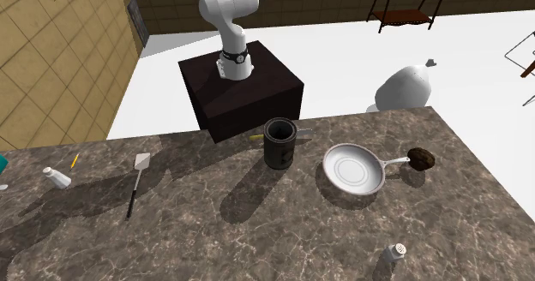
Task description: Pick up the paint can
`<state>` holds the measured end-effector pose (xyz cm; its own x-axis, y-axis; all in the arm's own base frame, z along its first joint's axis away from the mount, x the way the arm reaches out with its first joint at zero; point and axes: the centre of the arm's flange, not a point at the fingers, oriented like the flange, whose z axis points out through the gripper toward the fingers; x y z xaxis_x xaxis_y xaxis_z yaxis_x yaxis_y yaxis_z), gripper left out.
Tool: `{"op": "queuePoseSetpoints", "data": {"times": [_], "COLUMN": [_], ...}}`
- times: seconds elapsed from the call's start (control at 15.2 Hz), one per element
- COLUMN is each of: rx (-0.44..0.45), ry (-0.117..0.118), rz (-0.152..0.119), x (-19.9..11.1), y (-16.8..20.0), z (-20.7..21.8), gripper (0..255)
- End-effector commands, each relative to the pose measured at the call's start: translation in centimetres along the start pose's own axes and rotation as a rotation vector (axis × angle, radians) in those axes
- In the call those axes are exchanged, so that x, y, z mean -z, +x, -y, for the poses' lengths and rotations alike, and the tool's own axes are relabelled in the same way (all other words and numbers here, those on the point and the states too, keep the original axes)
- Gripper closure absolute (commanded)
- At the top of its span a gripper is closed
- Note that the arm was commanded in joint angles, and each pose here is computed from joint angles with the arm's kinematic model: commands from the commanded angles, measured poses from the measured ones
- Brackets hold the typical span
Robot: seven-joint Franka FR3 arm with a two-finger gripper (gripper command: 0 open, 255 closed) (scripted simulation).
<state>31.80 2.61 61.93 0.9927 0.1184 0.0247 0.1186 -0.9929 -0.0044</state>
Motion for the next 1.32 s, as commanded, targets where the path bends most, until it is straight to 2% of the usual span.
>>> {"op": "queuePoseSetpoints", "data": {"times": [0.0, 1.25], "rx": [0.0, 0.005], "ry": [0.0, -0.002], "rz": [0.0, 0.012], "x": [0.0, -23.8], "y": [0.0, 8.0], "z": [0.0, -0.8], "gripper": [0, 0]}}
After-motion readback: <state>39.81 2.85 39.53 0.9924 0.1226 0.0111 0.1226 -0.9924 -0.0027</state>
